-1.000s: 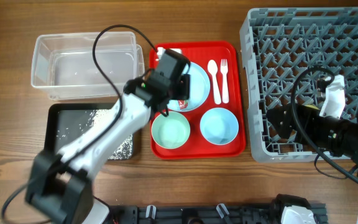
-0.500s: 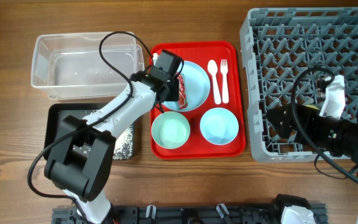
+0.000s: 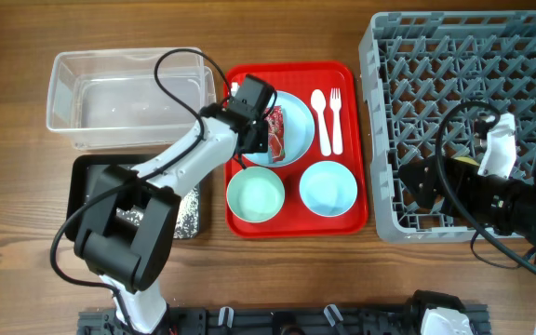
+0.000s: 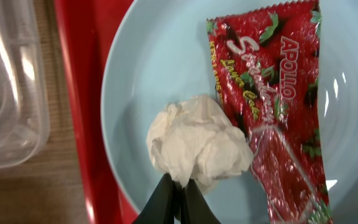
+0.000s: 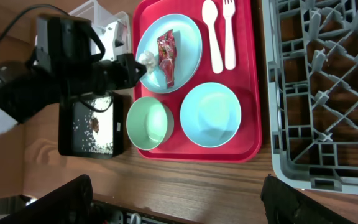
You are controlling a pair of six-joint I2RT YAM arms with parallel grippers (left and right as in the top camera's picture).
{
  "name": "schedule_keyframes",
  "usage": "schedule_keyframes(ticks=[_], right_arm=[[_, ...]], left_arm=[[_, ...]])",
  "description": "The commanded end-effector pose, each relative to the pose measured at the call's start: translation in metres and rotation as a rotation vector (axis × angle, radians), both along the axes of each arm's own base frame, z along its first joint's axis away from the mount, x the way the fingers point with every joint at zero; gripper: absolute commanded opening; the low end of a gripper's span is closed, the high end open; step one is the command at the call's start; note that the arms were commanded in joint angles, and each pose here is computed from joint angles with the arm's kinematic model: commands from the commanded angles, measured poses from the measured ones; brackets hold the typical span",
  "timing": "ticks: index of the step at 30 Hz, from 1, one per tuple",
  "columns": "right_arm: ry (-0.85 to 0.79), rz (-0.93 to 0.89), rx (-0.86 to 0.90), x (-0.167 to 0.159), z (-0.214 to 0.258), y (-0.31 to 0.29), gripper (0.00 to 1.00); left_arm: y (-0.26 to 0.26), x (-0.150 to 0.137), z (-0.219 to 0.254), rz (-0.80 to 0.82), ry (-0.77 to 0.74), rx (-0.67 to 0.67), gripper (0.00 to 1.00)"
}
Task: Sort waste into correct bins and load items into the dishwasher rack
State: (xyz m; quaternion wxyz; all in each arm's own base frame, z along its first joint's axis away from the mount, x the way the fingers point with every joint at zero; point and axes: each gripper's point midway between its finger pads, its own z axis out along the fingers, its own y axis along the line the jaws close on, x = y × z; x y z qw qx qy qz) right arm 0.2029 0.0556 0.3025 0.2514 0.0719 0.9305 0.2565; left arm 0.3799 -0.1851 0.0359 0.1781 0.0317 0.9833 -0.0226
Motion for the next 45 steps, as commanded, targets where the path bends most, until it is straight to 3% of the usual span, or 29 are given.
schedule_keyframes(ticks=[1, 8, 13, 17, 19, 20, 22, 25, 30, 35, 40, 45], right_arm=[[0.007, -0.001, -0.005, 0.0, -0.002, 0.0, 0.89], [0.005, -0.001, -0.005, 0.001, -0.001, 0.0, 0.89], [0.005, -0.001, -0.005, 0.001, -0.001, 0.0, 0.89], [0.0, -0.001, -0.006, 0.002, -0.001, 0.0, 0.9], [0.0, -0.001, -0.006, 0.002, -0.001, 0.0, 0.9], [0.0, 0.0, -0.007, 0.001, -0.001, 0.0, 0.9], [0.0, 0.0, -0.007, 0.001, -0.001, 0.0, 0.9], [0.0, 0.001, -0.007, 0.001, -0.001, 0.0, 0.91], [-0.001, 0.0, -0.007, 0.002, -0.001, 0.0, 0.91], [0.0, 0.0, -0.007, 0.002, -0.001, 0.0, 0.91], [0.003, -0.001, -0.006, 0.001, -0.001, 0.0, 0.91], [0.009, -0.001, -0.004, 0.0, -0.002, 0.0, 0.91]], left_arm=[[-0.008, 0.021, 0.074, 0.002, -0.103, -0.048, 0.04], [0.022, 0.037, 0.168, 0.08, -0.251, -0.094, 0.04], [0.096, 0.048, 0.162, 0.252, -0.246, 0.053, 0.04], [0.149, 0.059, 0.134, 0.373, -0.171, 0.068, 0.06], [0.15, 0.066, 0.125, 0.372, -0.146, -0.011, 0.47], [0.144, 0.066, 0.123, 0.358, -0.127, -0.072, 0.61], [0.131, 0.065, 0.124, 0.328, -0.105, -0.147, 0.72], [0.107, 0.062, 0.129, 0.271, -0.1, -0.208, 0.69], [0.053, 0.059, 0.13, 0.117, -0.126, -0.196, 0.69], [-0.016, 0.053, 0.109, -0.059, -0.167, -0.098, 0.71], [-0.054, 0.042, 0.054, -0.03, -0.09, -0.062, 0.72], [-0.058, 0.034, 0.004, 0.006, 0.002, -0.021, 0.66]])
